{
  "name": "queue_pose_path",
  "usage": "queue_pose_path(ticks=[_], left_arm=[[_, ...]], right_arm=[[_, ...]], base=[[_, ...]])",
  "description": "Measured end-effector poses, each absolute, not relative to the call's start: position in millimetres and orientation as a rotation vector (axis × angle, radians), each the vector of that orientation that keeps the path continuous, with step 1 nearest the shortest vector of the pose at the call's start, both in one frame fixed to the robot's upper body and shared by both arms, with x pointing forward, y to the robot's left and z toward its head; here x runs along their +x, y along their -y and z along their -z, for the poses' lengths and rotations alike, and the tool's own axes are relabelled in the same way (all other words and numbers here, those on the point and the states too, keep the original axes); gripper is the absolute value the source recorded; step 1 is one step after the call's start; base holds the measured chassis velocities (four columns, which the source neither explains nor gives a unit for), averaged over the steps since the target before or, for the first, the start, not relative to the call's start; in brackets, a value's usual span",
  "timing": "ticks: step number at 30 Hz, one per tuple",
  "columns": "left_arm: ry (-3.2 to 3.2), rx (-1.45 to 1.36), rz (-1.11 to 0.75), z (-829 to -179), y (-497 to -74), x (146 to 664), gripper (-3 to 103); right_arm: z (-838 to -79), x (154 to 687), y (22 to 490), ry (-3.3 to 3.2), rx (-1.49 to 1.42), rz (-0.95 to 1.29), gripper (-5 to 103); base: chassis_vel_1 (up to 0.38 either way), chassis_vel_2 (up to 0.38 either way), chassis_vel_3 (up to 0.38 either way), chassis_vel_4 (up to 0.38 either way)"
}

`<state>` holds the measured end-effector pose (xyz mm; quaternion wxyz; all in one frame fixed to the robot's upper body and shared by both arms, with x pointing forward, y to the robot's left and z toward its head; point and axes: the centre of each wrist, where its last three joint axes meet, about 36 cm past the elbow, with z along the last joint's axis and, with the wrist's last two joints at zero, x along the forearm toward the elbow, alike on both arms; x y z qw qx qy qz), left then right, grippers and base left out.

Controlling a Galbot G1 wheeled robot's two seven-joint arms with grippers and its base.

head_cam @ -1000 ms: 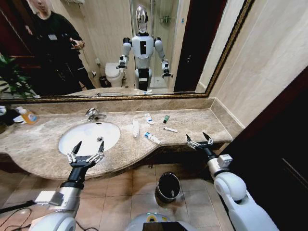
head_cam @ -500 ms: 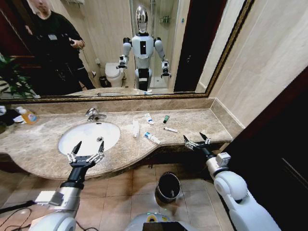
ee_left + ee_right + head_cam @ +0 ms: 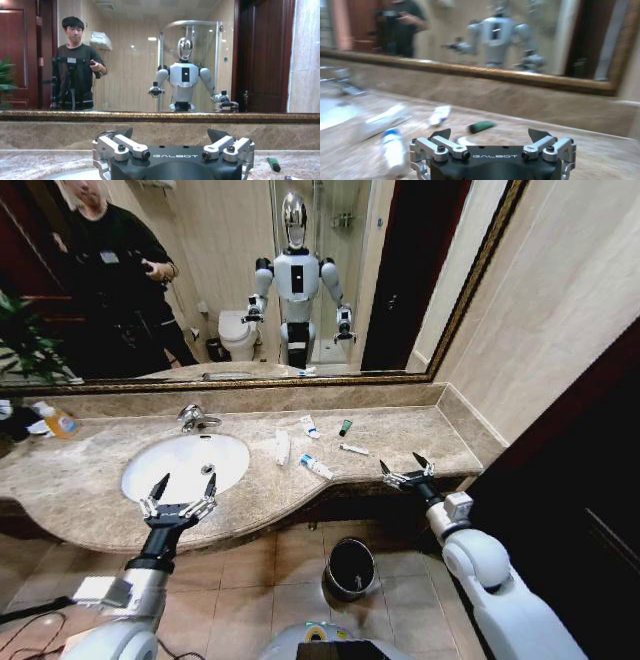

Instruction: Pick up the trash from the sink and place it in the trash bin.

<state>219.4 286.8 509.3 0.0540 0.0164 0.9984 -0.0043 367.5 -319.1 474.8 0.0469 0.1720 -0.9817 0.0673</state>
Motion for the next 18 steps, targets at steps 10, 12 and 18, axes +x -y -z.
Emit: queue_pose_path(ticks=[10, 12, 18], left_arm=[[-3.033, 0.05, 0.013, -509.3, -286.7, 219.4, 100], [-3.033, 0.05, 0.013, -509.2, -286.8, 219.4, 100], [-3.033, 0.05, 0.013, -509.2, -286.7, 219.4, 100]], right_arm=[[-469.5, 440.8, 384.9, 2.804, 0.869, -0.292, 100], [-465.4, 451.1, 382.8, 2.794, 0.86, -0.285, 100], [-454.3, 474.9, 362.7, 2.754, 0.884, -0.26, 100]], base=[[0.0, 0.0, 0.0, 0.0], [0.0, 0.0, 0.0, 0.0], [0.0, 0.0, 0.0, 0.0]])
